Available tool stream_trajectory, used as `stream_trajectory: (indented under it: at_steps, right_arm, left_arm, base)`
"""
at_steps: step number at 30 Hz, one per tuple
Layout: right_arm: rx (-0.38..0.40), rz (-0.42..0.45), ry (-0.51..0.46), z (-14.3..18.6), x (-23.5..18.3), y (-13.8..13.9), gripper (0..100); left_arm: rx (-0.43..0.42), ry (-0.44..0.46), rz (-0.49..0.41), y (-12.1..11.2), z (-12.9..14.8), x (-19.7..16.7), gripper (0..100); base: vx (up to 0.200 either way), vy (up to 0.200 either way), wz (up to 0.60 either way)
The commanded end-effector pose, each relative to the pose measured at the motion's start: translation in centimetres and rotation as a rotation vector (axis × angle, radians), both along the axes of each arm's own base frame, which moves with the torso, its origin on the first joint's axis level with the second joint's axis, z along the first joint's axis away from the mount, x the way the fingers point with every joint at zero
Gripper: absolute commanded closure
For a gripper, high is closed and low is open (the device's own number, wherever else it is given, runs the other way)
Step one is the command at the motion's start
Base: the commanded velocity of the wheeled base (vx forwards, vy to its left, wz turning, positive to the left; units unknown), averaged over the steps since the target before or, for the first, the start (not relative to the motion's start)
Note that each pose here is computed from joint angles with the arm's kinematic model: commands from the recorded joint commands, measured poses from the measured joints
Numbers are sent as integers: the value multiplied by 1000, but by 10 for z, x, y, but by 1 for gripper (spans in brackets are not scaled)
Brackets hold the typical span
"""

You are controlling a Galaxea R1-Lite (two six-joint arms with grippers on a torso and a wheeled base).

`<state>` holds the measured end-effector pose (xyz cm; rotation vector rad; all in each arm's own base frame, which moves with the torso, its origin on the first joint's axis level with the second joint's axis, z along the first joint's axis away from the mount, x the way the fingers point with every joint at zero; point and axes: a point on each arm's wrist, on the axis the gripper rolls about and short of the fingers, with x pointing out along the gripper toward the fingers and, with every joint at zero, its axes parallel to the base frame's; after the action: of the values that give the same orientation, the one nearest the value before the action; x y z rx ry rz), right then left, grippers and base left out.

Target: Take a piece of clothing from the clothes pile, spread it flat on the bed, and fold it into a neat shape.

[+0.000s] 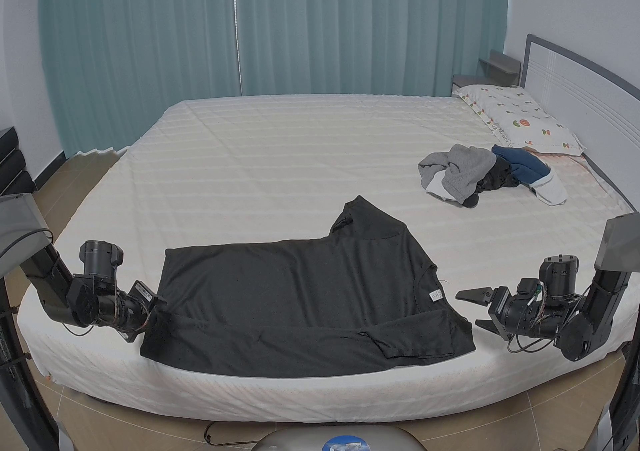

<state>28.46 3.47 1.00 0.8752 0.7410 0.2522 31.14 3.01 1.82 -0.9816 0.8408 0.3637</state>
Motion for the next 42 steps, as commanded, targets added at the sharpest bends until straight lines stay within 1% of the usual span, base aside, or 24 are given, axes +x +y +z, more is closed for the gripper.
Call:
stream_trajectory:
  at_steps: [1, 4, 7, 8, 9, 12, 14, 19, 21, 22, 31, 38, 42]
  right_arm:
    - [0, -5, 9, 1, -5, -2, 0]
    - [4, -7, -1, 1, -5, -3, 0]
    - [5, -7, -19, -1, -6, -3, 0]
    - [6, -7, -24, -2, -7, -3, 0]
    - [5, -7, -28, -3, -8, -3, 0]
    - [6, -7, -40, -3, -8, -3, 0]
    - [6, -7, -42, -3, -9, -3, 0]
    - [7, -12, -42, -3, -8, -4, 0]
    - [6, -13, -43, -3, -8, -5, 0]
    - [6, -14, -43, -3, -8, -5, 0]
    - [6, -14, -42, -3, -8, -5, 0]
    - [8, -14, -42, -3, -8, -5, 0]
    - [8, -14, -44, -3, -8, -5, 0]
  left_arm:
    - [1, -46, 23, 6, 12, -2, 0]
    - [-16, -70, 26, 9, 15, -9, 0]
    - [-69, -108, 32, 10, 21, -14, 0]
    - [-107, -125, 48, 11, 25, -15, 0]
    - [-117, -129, 50, 11, 26, -15, 0]
    - [-121, -133, 53, 11, 28, -15, 0]
    - [-121, -131, 53, 11, 27, -15, 0]
    - [-103, -129, 53, 10, 27, -18, 0]
    - [-102, -130, 54, 10, 27, -18, 0]
    - [-100, -147, 57, 11, 30, -18, 0]
    - [-94, -148, 58, 10, 31, -18, 0]
    - [-107, -152, 64, 13, 32, -18, 0]
    - [-120, -150, 64, 16, 31, -19, 0]
  base:
    - [0, 0, 0]
    - [0, 0, 0]
    - [0, 0, 0]
    - [0, 0, 0]
    - [0, 0, 0]
    - [0, 0, 0]
    - [0, -200, 0]
    - [0, 0, 0]
    - [0, 0, 0]
    - [0, 0, 0]
    - [0, 0, 0]
    - [0, 0, 0]
    - [0, 200, 0]
